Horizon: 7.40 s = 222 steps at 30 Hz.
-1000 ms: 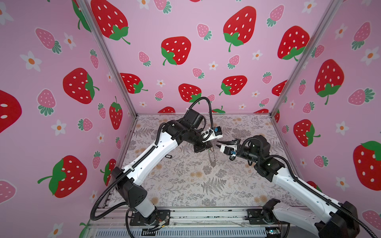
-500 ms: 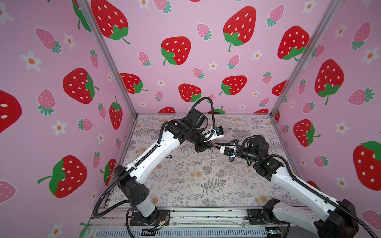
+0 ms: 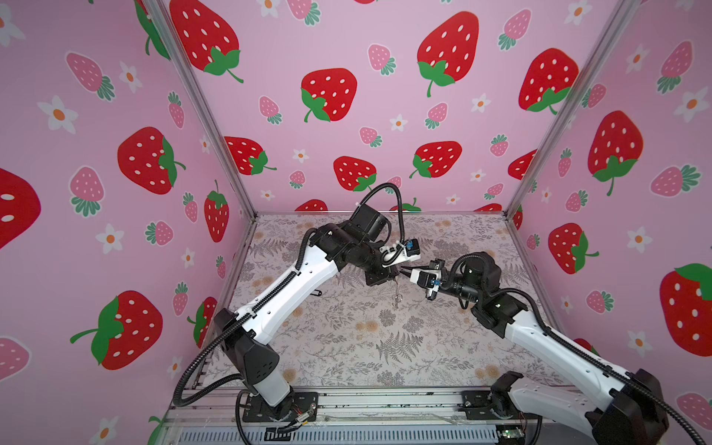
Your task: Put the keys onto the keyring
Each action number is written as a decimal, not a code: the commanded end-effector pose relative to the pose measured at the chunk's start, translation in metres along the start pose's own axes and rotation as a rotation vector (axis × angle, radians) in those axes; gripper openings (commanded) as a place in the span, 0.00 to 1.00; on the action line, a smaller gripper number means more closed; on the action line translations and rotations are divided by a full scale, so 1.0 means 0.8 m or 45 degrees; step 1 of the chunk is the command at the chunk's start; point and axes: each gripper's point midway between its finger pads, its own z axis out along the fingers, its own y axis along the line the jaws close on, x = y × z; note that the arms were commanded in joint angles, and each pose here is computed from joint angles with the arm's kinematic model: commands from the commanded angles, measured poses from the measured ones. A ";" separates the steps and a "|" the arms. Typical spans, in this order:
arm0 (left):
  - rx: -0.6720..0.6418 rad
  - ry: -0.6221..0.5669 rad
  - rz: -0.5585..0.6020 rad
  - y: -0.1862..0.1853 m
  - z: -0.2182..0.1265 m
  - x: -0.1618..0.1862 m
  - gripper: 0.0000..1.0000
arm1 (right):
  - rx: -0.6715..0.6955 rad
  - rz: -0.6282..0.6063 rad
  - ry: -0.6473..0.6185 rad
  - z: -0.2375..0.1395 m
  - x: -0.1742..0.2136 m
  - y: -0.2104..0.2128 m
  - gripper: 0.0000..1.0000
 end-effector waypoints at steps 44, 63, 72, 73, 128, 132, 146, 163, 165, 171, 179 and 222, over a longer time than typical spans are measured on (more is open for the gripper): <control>-0.158 -0.519 -0.377 0.020 -0.029 0.010 0.51 | 0.046 0.143 -0.124 -0.003 -0.019 -0.013 0.00; -0.008 -0.584 -0.495 0.006 0.008 0.010 0.37 | 0.119 0.200 -0.140 -0.008 -0.019 -0.021 0.00; -0.027 -0.566 -0.490 0.009 0.017 0.006 0.30 | 0.134 0.274 -0.177 -0.006 -0.020 -0.023 0.00; -0.030 -0.567 -0.490 0.009 0.016 0.006 0.30 | 0.133 0.278 -0.177 -0.006 -0.019 -0.023 0.00; 0.096 -0.496 -0.348 -0.017 0.009 0.002 0.00 | 0.123 0.337 -0.197 -0.007 -0.013 -0.017 0.00; 0.161 -0.465 -0.307 -0.026 0.007 0.003 0.00 | 0.112 0.335 -0.217 -0.010 -0.014 -0.013 0.00; 0.226 -0.411 -0.351 -0.023 0.008 0.014 0.00 | 0.110 0.307 -0.288 -0.025 -0.025 -0.009 0.00; 0.422 -0.376 -0.418 -0.037 0.016 0.017 0.00 | 0.114 0.245 -0.333 -0.034 -0.035 -0.010 0.00; 0.432 -0.373 -0.416 -0.039 0.016 0.017 0.00 | 0.097 0.237 -0.334 -0.033 -0.037 -0.009 0.00; 0.487 -0.375 -0.414 -0.044 0.016 0.016 0.00 | 0.074 0.214 -0.333 -0.034 -0.037 -0.003 0.00; 0.571 -0.357 -0.448 -0.047 0.020 0.013 0.00 | 0.064 0.192 -0.346 -0.035 -0.041 -0.002 0.00; 0.000 -0.716 0.175 -0.030 -0.039 -0.029 0.22 | -0.102 0.221 -0.378 -0.032 -0.042 0.019 0.00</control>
